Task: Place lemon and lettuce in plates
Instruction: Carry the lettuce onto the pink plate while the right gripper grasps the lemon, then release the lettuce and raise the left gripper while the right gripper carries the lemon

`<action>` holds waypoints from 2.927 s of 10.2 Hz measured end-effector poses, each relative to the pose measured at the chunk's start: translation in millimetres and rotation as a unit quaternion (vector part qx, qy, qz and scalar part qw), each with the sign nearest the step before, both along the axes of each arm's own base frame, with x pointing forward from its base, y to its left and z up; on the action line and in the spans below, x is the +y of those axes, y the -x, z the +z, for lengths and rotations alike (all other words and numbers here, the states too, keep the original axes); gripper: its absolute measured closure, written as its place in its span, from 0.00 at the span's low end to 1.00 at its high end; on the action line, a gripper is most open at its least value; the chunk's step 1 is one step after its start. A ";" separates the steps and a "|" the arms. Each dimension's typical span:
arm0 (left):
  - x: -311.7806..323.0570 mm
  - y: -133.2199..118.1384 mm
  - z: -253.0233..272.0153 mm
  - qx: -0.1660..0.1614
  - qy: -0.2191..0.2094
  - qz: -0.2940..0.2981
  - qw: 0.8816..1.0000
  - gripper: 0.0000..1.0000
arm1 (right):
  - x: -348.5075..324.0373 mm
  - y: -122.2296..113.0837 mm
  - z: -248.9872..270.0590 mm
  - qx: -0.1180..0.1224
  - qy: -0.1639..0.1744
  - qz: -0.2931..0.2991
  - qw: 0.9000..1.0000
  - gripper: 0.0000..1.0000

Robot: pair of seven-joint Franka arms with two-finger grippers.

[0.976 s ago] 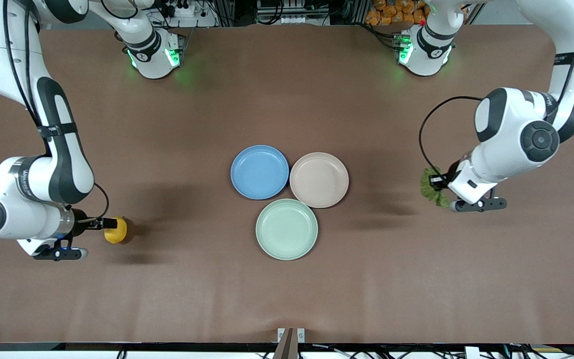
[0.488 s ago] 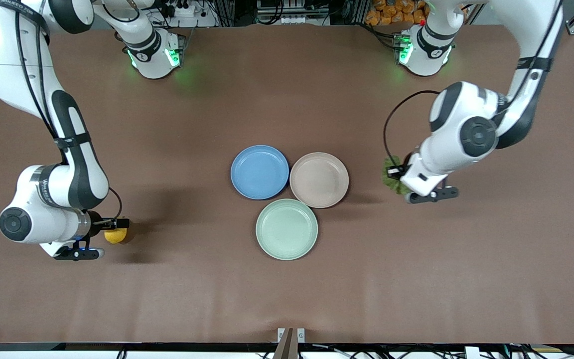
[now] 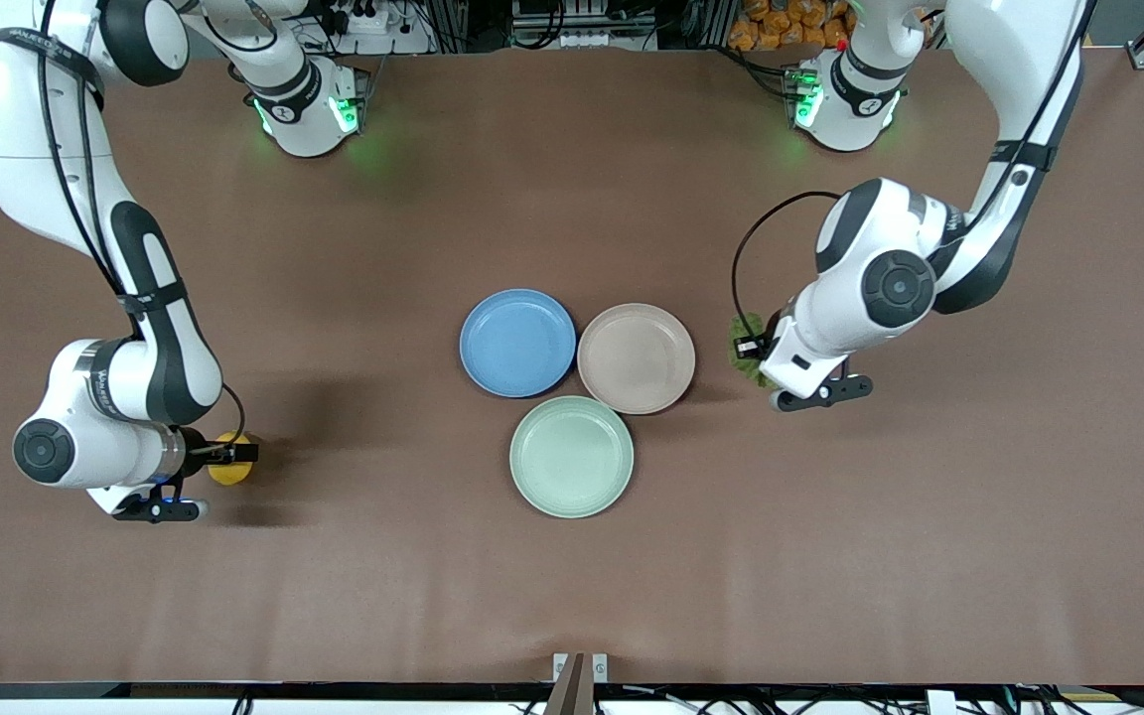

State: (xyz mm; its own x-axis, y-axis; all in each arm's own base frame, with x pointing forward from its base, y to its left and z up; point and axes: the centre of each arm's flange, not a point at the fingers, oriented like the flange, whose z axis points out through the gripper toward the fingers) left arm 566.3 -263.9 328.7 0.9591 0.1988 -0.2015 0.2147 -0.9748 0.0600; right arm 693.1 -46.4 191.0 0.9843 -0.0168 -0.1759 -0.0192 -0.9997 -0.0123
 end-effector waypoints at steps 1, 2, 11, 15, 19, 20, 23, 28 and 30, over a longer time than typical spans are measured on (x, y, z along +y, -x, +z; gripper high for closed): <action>-16.6 5.3 -6.8 0.007 -0.002 0.005 1.000 0.96 | 0.6 0.4 -1.9 0.001 -0.001 0.004 1.000 0.29; -37.9 12.7 -12.2 0.013 -0.005 0.011 1.000 0.96 | 0.9 0.3 -1.3 0.001 -0.002 0.008 1.000 0.39; -123.7 36.4 -60.4 0.050 -0.020 0.080 0.995 0.86 | 65.0 13.5 42.3 0.027 -0.015 0.023 0.999 0.39; -104.5 10.4 1.5 0.021 -0.014 0.106 0.994 0.32 | 179.2 55.9 89.7 0.017 0.011 -0.031 0.999 0.39; -22.0 -13.9 161.5 -0.019 -0.042 0.135 0.990 0.00 | 299.6 103.6 88.5 0.040 0.015 -0.106 0.993 0.39; -16.7 -10.5 181.1 -0.045 -0.061 0.118 0.990 0.00 | 312.3 109.8 87.5 0.051 0.002 -0.118 0.992 0.39; 18.8 -8.2 216.8 -0.076 -0.082 0.051 0.992 0.00 | 355.5 128.7 85.0 0.054 0.000 -0.145 0.988 0.39; 136.4 -22.9 256.7 -0.088 -0.081 -0.031 0.992 0.00 | 428.9 160.4 50.4 0.041 -0.016 -0.191 0.981 0.39; 170.4 -25.7 264.7 -0.092 -0.080 -0.055 0.991 0.00 | 440.6 167.4 37.8 0.042 -0.007 -0.231 0.972 0.29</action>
